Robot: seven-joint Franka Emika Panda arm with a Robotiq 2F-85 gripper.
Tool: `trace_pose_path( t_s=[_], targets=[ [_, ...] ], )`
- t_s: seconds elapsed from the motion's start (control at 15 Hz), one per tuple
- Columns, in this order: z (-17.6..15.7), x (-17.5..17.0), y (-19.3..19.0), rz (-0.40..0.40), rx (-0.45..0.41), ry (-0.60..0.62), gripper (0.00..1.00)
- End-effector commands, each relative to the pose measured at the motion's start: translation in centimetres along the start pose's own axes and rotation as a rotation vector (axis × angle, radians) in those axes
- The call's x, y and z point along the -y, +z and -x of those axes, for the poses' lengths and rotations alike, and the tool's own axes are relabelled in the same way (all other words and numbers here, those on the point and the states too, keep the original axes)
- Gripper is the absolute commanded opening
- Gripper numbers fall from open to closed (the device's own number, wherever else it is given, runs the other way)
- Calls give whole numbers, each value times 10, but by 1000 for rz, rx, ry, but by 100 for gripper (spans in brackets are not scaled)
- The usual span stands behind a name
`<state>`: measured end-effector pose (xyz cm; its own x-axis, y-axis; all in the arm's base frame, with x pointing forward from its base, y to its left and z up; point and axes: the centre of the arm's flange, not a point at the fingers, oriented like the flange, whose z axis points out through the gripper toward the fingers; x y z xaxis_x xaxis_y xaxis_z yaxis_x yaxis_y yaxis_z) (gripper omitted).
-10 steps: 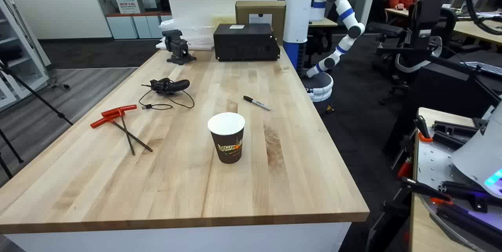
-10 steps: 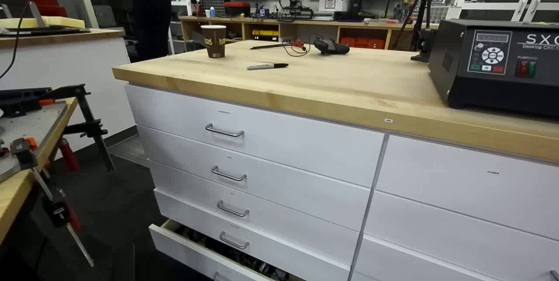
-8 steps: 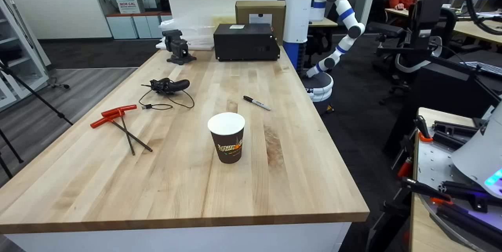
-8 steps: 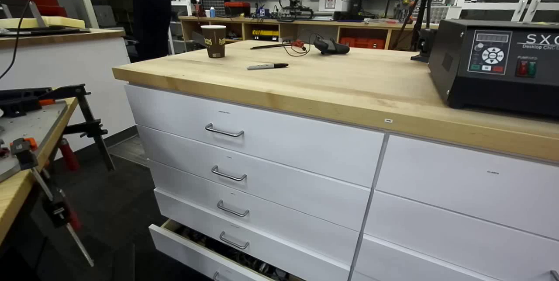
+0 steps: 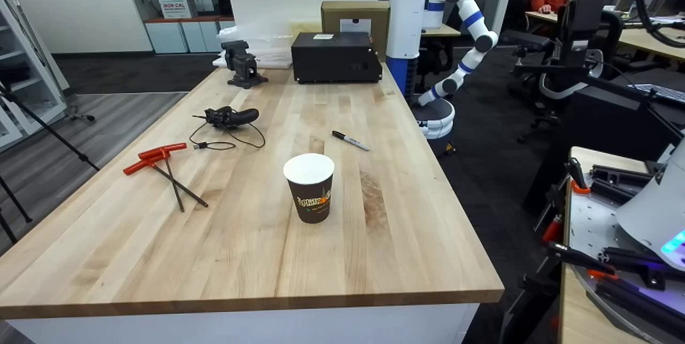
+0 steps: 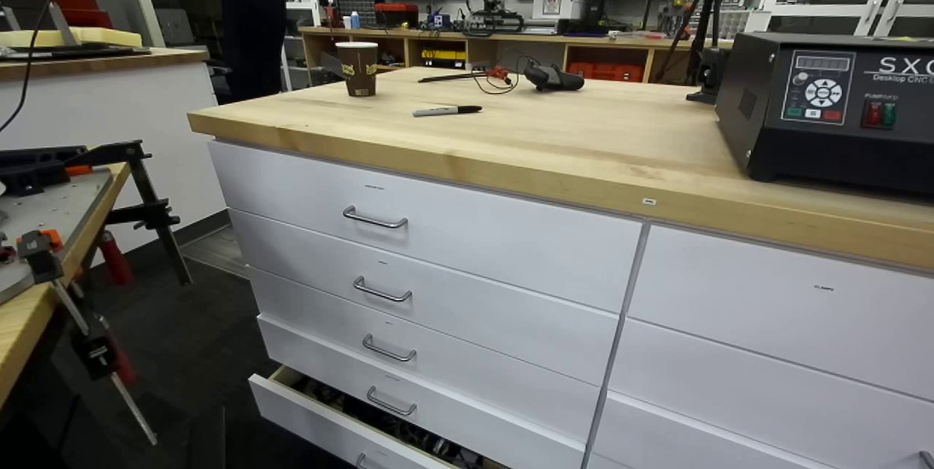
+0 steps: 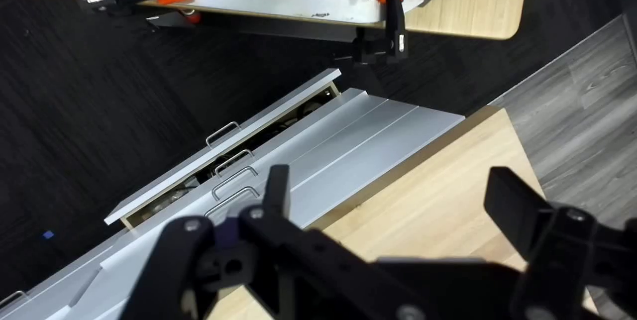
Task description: Put the marker inside the mug cup
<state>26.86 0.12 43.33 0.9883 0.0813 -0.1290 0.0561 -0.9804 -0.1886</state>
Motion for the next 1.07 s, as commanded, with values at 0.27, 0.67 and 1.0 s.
trace_pose_path(
  t_s=[0.27, 0.67, 1.0],
  targets=[
    [-51, -3, -35, 39, -8, -19, 100],
    [-144, 10, -76, 129, -65, -16, 100],
    [-241, 41, -86, 211, -114, -4, 100]
  ],
)
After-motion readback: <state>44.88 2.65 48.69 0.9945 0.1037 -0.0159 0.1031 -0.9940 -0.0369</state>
